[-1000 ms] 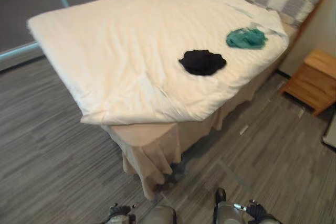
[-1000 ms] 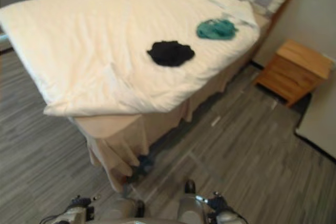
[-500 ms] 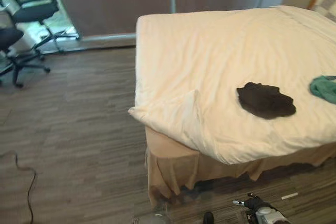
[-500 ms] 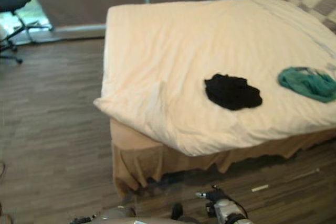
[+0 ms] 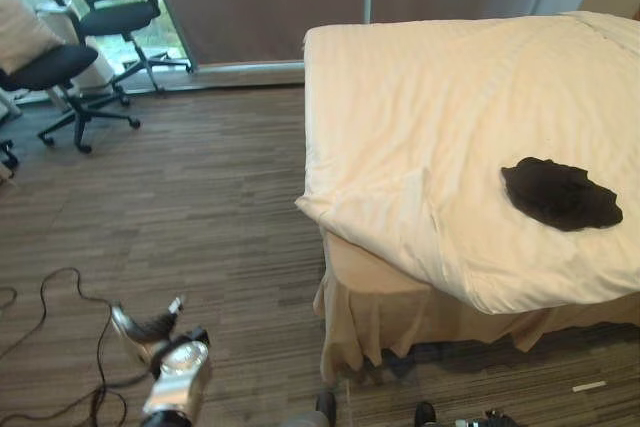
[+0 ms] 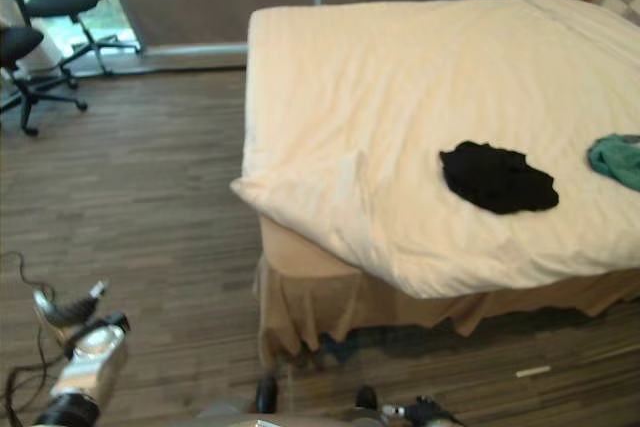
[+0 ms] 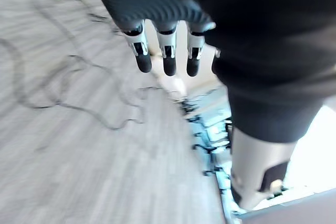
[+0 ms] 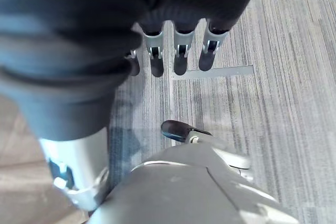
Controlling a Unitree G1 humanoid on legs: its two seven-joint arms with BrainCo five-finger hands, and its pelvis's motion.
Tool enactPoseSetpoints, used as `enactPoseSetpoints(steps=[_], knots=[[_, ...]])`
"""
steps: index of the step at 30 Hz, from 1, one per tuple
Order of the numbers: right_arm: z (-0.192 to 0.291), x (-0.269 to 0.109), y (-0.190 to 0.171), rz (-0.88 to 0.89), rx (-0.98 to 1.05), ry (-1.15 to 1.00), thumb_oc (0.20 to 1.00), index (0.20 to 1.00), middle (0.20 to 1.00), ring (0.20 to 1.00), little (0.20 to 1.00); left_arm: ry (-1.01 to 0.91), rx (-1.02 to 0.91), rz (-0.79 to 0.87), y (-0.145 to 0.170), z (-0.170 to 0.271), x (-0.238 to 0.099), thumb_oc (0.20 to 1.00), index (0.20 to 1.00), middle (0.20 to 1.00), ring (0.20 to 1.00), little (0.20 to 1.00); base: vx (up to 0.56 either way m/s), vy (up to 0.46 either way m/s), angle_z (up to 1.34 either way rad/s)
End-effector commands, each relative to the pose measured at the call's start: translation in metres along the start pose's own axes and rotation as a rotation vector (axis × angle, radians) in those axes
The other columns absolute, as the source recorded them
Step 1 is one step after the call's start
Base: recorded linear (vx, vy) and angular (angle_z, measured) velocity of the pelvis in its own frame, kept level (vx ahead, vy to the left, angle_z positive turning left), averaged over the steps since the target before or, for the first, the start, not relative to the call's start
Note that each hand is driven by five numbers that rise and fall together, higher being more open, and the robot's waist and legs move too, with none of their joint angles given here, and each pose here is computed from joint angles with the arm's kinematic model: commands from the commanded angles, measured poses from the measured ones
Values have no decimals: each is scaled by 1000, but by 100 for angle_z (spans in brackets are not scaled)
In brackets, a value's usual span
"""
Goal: Tidy up the quilt and then pick up the clothes from the bed and put them into the laundry hamper.
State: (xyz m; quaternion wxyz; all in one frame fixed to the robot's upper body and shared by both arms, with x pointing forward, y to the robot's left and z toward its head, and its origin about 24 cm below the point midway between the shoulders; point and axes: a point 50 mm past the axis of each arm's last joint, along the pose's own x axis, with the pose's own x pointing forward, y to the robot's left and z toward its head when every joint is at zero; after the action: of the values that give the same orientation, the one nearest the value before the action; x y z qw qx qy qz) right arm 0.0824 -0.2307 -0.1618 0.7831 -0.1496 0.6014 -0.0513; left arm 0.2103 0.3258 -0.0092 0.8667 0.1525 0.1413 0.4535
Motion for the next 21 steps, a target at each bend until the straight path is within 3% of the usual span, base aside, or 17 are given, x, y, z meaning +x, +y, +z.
enactPoseSetpoints(steps=[1, 2, 4, 10, 14, 21], knots=[[12, 0, -9, -12, -236, -76, 1000, 1000, 1000, 1000, 1000, -342, 6, -38, -14, 89, 25, 1000, 1000, 1000, 1000, 1000, 79, -22, -19], [10, -1, -10, -15, -242, -73, 1000, 1000, 1000, 1000, 1000, -395, 5, -49, -13, 105, 28, 1000, 1000, 1000, 1000, 1000, 56, -32, -32], [16, -1, -36, -68, -255, -71, 1000, 1000, 1000, 1000, 1000, -672, 61, -40, -13, 197, 39, 1000, 1000, 1000, 1000, 1000, -23, 29, -42], [48, -4, -75, -139, -325, -147, 1000, 1000, 1000, 1000, 1000, -876, 169, 54, -12, 267, 38, 1000, 1000, 1000, 1000, 1000, -71, 69, -41], [60, -5, -82, -153, -306, -187, 1000, 1000, 1000, 1000, 1000, -876, 187, 63, -16, 284, 38, 1000, 1000, 1000, 1000, 1000, -37, -6, -51], [97, -12, -82, -179, -272, -325, 1000, 1000, 1000, 1000, 1000, -703, 358, 27, -42, 274, 46, 1000, 1000, 1000, 1000, 1000, -28, 23, -22]])
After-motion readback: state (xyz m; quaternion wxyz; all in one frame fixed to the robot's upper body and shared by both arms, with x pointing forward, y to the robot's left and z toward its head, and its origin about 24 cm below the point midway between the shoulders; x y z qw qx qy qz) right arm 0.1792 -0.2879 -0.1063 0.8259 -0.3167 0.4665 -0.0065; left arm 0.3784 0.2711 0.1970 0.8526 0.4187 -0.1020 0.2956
